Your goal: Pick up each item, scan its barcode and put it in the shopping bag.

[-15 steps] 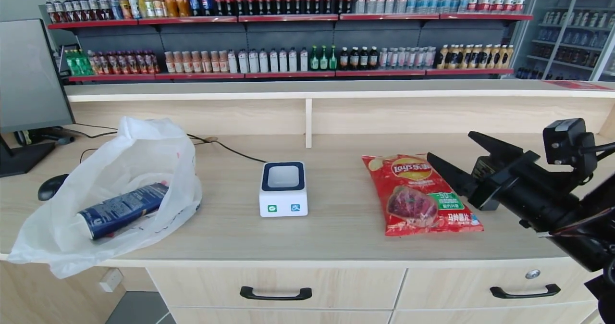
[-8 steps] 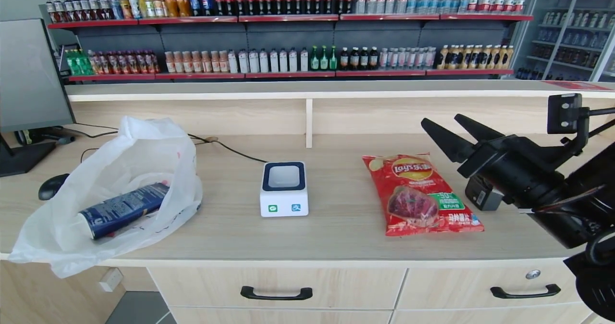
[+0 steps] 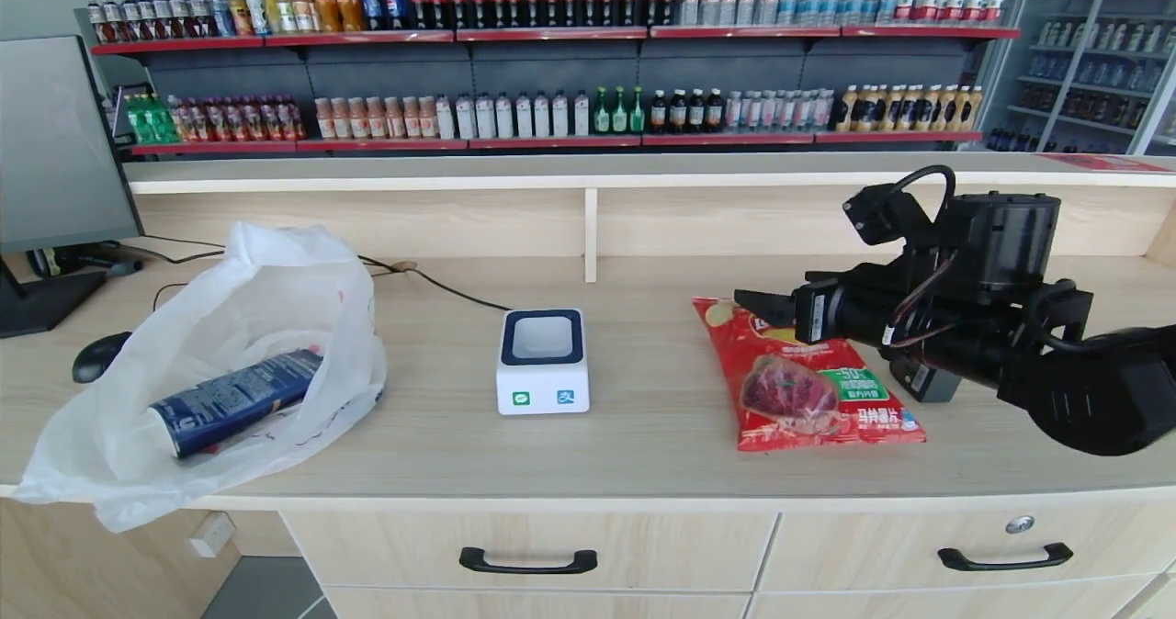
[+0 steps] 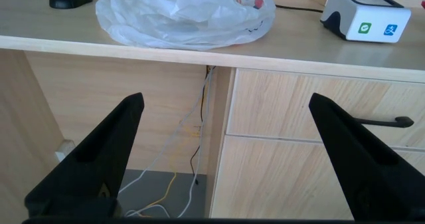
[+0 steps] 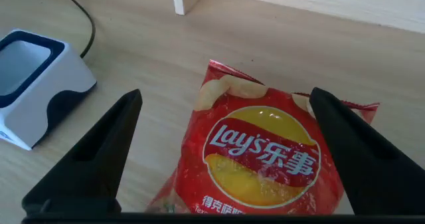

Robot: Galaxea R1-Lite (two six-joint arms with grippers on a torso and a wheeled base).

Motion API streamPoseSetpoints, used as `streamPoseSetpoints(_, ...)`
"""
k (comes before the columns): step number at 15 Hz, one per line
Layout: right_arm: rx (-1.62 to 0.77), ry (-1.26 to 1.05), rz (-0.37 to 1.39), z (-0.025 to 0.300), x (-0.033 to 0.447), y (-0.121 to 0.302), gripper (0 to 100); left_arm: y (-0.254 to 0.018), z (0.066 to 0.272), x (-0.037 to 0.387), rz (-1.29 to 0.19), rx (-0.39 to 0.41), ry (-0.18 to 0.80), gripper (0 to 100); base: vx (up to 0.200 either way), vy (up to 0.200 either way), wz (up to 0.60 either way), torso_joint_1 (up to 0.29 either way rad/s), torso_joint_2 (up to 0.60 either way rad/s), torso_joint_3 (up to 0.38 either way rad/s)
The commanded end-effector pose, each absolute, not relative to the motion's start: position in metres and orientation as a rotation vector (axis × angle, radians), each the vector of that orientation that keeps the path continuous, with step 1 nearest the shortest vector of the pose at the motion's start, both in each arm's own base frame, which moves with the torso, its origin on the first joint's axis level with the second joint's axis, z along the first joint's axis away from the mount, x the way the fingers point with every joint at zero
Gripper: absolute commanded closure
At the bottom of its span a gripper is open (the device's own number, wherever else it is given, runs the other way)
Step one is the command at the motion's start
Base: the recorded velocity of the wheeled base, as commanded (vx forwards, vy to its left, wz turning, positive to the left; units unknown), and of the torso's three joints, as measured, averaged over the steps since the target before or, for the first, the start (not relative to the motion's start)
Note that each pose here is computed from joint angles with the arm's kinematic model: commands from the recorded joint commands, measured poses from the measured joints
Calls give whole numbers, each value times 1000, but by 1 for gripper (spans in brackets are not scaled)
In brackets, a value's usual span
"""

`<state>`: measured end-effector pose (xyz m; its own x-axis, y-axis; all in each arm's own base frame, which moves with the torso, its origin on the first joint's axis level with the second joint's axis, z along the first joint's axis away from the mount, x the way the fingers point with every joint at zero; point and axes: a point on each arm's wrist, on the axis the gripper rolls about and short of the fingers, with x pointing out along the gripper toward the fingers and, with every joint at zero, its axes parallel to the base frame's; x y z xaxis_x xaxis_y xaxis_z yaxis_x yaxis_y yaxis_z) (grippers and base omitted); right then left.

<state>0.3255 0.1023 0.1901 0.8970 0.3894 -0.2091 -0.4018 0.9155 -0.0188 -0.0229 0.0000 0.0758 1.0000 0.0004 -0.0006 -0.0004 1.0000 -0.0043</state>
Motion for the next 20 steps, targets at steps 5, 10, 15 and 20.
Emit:
streamPoseSetpoints(5,-207,429,287,231,306,105,0,0,76,-23,2,-6,0,0,0,0,0,0,0,0)
streamPoseSetpoints(10,-138,554,256,202,299,139,0,0,76,-23,0,-9,0,0,0,0,0,0,0,0)
streamPoseSetpoints(15,-150,559,195,210,297,129,0,0,76,-23,2,-12,2,0,0,0,0,0,0,0)
streamPoseSetpoints(20,-144,624,193,207,296,129,0,0,76,-23,2,-12,3,0,0,0,0,0,0,0)
